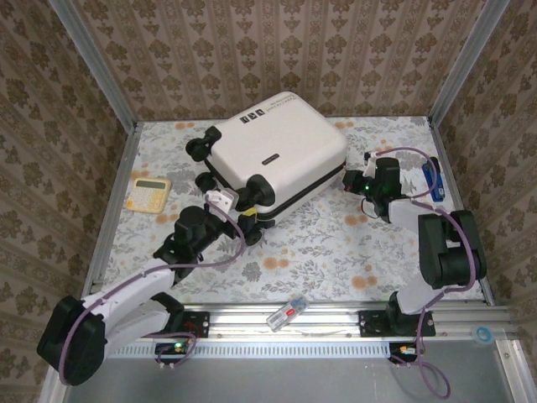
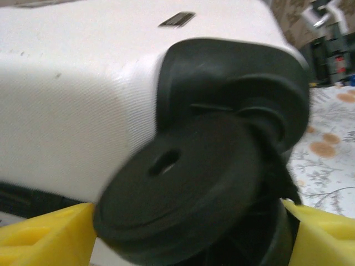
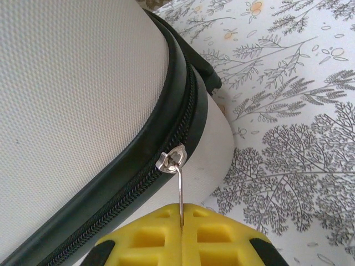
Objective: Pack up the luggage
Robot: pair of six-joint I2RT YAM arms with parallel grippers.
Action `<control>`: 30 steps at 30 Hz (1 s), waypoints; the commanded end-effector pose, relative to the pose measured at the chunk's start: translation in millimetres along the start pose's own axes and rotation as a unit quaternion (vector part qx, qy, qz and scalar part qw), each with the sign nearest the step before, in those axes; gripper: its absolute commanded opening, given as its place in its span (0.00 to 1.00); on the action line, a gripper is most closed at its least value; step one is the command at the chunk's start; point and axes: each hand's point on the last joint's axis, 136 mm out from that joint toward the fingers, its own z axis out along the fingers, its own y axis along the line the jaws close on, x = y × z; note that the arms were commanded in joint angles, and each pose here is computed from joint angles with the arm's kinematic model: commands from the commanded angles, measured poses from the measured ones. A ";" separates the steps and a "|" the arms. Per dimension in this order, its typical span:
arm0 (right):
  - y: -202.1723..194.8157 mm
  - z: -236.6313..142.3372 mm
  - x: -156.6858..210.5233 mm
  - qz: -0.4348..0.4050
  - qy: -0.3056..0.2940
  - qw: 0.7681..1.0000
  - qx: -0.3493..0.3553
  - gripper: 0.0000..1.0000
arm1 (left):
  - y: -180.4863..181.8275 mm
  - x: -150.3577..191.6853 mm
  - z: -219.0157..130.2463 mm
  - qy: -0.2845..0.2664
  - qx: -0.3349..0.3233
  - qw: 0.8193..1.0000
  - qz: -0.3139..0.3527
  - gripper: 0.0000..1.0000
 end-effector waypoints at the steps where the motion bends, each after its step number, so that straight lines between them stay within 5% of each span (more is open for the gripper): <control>1: 1.5 -11.2 6.0 -0.002 -0.004 1.000 0.016 0.00 | 28.2 -33.2 3.6 -0.037 -0.063 0.997 -0.013 0.82; 20: 12.0 -53.6 44.4 -0.018 0.018 0.999 0.033 0.00 | 74.9 -53.3 58.0 -0.031 -0.078 0.996 -0.043 0.82; 30: 18.1 -63.7 54.6 -0.023 0.014 0.999 0.031 0.00 | 166.1 -48.3 98.5 -0.020 -0.113 0.983 -0.142 0.80</control>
